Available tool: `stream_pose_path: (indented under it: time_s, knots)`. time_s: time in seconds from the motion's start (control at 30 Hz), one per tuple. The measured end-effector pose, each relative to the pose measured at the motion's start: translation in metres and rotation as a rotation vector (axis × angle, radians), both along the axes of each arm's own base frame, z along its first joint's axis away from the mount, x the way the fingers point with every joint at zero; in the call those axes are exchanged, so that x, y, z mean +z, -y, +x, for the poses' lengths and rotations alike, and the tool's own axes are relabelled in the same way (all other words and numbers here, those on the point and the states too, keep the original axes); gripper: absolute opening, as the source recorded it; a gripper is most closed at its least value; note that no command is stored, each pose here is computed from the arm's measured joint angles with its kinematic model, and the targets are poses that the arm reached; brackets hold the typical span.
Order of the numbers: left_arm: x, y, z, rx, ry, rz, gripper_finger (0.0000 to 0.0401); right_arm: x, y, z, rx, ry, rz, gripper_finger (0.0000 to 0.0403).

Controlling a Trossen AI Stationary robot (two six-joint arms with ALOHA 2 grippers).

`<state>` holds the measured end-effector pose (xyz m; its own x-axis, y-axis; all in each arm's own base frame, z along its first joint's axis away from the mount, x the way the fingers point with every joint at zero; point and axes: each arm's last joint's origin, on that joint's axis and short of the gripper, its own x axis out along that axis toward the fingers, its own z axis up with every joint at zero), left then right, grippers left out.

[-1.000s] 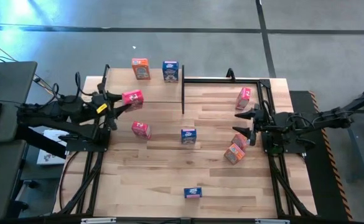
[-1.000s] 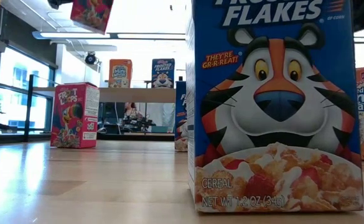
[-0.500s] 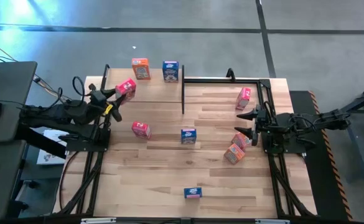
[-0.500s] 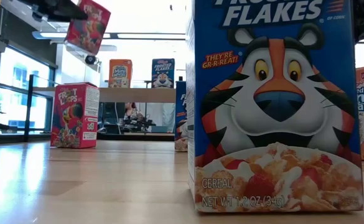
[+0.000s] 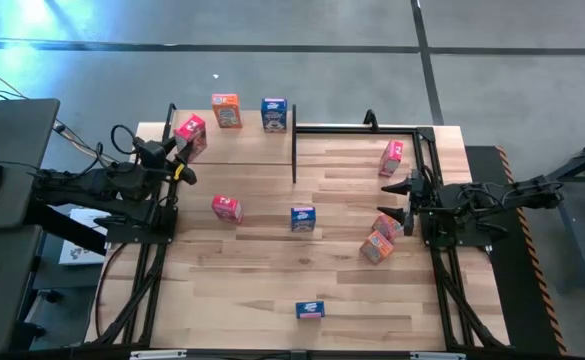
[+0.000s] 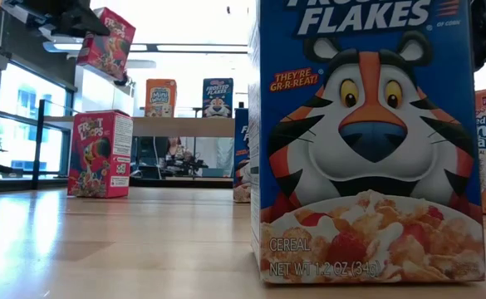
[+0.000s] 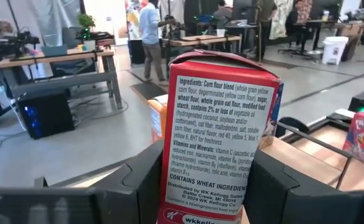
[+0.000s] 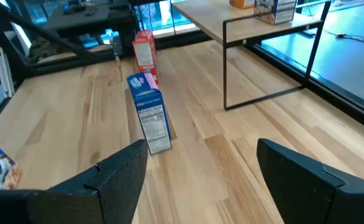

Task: Stack cereal on shelf
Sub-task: Put the bottom right red cereal box on the the shelf

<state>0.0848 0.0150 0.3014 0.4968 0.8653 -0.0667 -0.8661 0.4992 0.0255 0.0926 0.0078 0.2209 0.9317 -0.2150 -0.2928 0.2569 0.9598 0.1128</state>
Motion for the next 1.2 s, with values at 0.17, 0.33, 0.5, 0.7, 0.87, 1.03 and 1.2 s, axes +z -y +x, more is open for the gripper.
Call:
stream_pose_path:
  time_s: [0.17,0.33,0.5,0.7,0.87,1.03,1.2]
  knots:
    - [0.0,-0.002,0.0,0.028,0.03,-0.016,0.0165,0.0,0.0,0.0,-0.004,-0.001,0.002,0.0296]
    - [-0.001,-0.004,0.0,0.048,0.028,-0.021,0.0165,-0.014,0.0,0.004,-0.017,0.007,0.014,0.0296]
    - [-0.002,-0.007,0.004,0.062,0.033,-0.036,0.0165,-0.037,-0.002,0.01,-0.019,0.03,0.025,0.0296]
    - [-0.004,-0.011,0.009,0.073,0.018,-0.052,0.0165,-0.049,-0.002,0.012,-0.021,0.036,0.034,0.0296]
    - [-0.007,-0.016,0.013,0.092,-0.006,-0.062,0.0165,-0.049,-0.002,0.012,-0.021,0.032,0.033,0.0296]
    - [-0.01,-0.023,0.018,0.123,-0.037,-0.076,0.0165,-0.051,-0.002,0.011,-0.021,0.019,0.03,0.0296]
    - [-0.012,-0.032,0.019,0.155,-0.055,-0.093,0.0165,-0.051,-0.002,0.011,-0.021,0.019,0.03,0.0296]
